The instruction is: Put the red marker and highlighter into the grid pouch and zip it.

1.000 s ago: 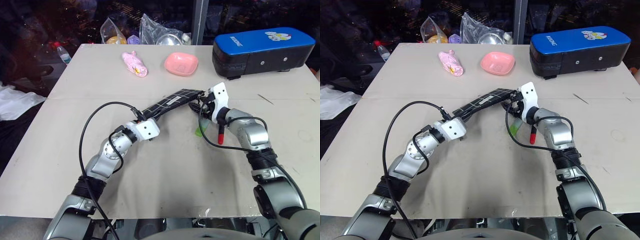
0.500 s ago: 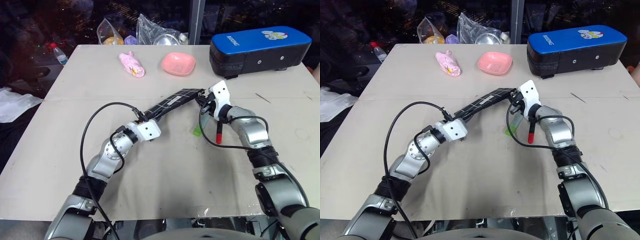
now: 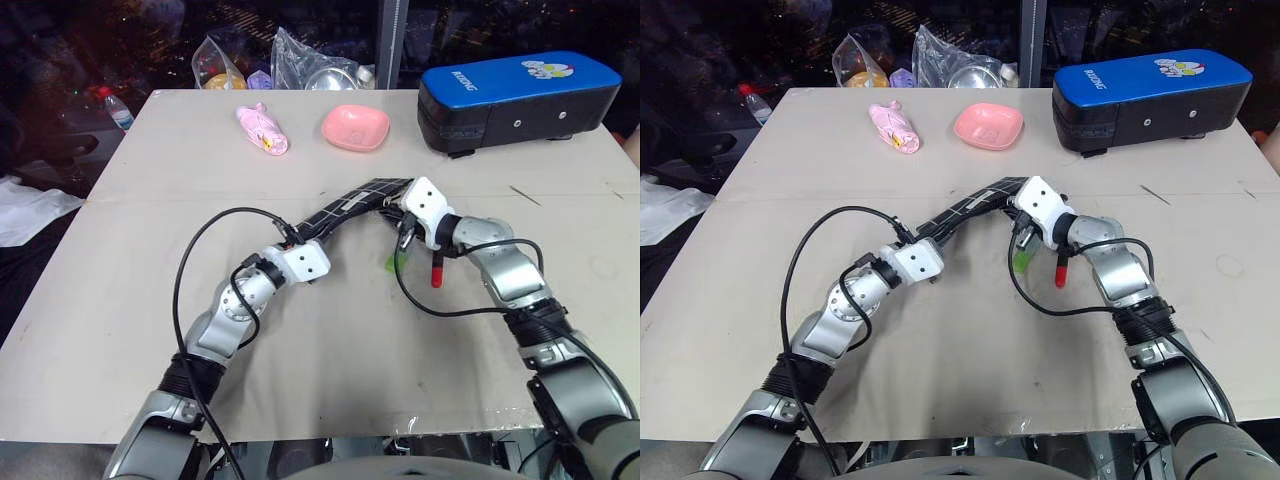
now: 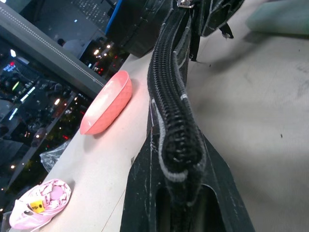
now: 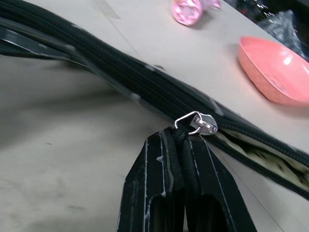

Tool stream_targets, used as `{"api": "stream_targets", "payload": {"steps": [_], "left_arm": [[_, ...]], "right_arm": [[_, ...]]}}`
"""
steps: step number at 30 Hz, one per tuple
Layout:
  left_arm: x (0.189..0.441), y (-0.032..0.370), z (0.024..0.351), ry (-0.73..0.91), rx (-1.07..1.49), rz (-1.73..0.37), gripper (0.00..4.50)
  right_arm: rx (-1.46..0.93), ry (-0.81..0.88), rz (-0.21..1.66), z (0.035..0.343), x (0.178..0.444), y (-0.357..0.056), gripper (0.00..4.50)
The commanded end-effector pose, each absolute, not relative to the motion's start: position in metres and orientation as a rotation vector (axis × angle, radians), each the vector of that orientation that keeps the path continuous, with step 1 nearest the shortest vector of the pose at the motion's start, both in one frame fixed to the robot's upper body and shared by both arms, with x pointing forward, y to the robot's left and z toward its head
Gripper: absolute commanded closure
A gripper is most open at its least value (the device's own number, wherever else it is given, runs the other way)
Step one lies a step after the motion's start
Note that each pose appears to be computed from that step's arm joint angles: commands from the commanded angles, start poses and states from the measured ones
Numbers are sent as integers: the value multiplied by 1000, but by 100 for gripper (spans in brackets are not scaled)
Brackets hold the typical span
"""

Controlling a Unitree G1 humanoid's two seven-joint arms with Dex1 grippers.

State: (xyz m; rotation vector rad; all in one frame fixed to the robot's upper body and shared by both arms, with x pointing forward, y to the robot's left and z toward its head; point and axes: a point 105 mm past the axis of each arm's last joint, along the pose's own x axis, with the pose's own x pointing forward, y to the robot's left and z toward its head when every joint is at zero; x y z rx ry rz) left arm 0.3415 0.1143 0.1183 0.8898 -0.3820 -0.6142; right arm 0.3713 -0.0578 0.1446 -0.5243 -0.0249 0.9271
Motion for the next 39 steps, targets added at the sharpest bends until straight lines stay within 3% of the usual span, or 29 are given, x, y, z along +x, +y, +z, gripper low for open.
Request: {"api": "stream_targets", "payload": {"steps": [1,25,32,33,34,38,39], "left_arm": [[340,109,133,-443,892,-597,450],[333,104,125,-432,904,-617,450],[338,110,132,-428,871,-588,450],[338,110,133,-429,864,-585,450],[338,111,135,-433,858,-585,450],[337,111,144,-443,824,-586,450],[337,112,147,-444,810,-583,450]], "right_arm": [[-547,-88,995,158,359,-44,445],[-657,-140,1252,163,320,16,445],[-619,-75,1262,160,320,-6,445],[-610,-68,1248,162,321,-14,387],[-592,-61,1222,163,322,-25,361],[-527,-104,1035,178,326,-65,184],[-497,-105,961,181,326,-78,163]]}}
